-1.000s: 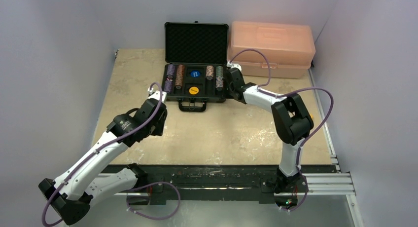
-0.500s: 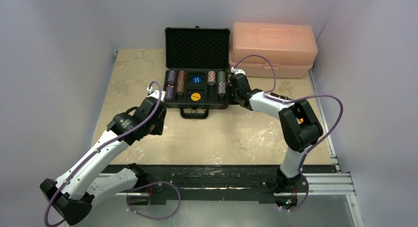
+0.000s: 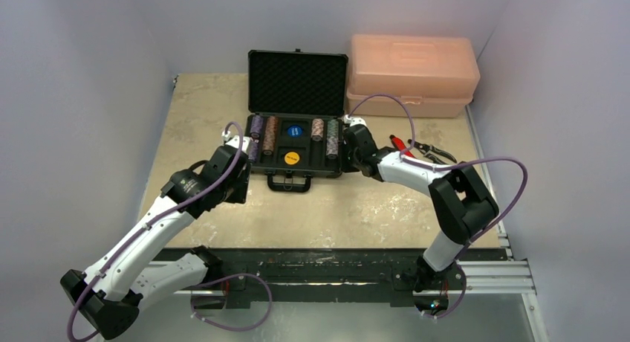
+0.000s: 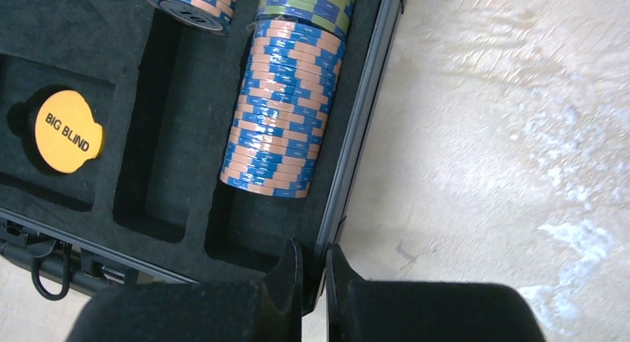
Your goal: Pack up texas hold em set
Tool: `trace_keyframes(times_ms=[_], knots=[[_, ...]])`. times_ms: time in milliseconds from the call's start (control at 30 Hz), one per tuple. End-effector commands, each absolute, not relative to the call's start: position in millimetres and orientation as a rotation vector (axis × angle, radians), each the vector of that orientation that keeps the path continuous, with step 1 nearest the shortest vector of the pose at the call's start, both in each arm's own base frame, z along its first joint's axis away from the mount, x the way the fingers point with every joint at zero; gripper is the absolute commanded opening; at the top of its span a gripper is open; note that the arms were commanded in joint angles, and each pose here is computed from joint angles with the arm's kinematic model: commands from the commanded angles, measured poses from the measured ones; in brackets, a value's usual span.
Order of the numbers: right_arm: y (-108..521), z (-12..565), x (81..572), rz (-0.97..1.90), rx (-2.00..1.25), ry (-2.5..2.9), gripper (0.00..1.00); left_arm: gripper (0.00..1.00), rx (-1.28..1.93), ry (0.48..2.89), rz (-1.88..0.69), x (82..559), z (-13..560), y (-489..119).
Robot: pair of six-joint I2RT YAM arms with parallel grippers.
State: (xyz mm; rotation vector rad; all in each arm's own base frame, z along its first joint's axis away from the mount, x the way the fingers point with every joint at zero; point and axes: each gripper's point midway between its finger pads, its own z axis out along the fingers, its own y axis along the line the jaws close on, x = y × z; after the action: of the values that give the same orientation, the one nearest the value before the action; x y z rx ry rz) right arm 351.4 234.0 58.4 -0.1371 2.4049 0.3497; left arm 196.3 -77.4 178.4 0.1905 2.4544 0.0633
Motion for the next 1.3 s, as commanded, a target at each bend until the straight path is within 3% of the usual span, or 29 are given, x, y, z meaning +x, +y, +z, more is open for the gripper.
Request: trace_keyframes(times_ms=[0,300,733,1267], knots=[[245.7,39.8,290.4,0.42,-0.293,2.552,0.0,0.0,0.178,2.372,-0.007,209.7,194.4,-87.3],[242.3,36.3,257.5,0.448,-0.294,2.58,0.0,0.0,0.17,2.383,-0.212,212.7,198.2,-121.1],[240.9,32.3,211.8,0.505,-0.289,2.605,0.0,0.0,0.211,2.408,-0.458,251.8,190.6,-228.4],[237.6,41.7,199.0,0.476,-0.28,2.594,0.0,0.0,0.202,2.535,-0.446,278.1,127.6,-289.7]])
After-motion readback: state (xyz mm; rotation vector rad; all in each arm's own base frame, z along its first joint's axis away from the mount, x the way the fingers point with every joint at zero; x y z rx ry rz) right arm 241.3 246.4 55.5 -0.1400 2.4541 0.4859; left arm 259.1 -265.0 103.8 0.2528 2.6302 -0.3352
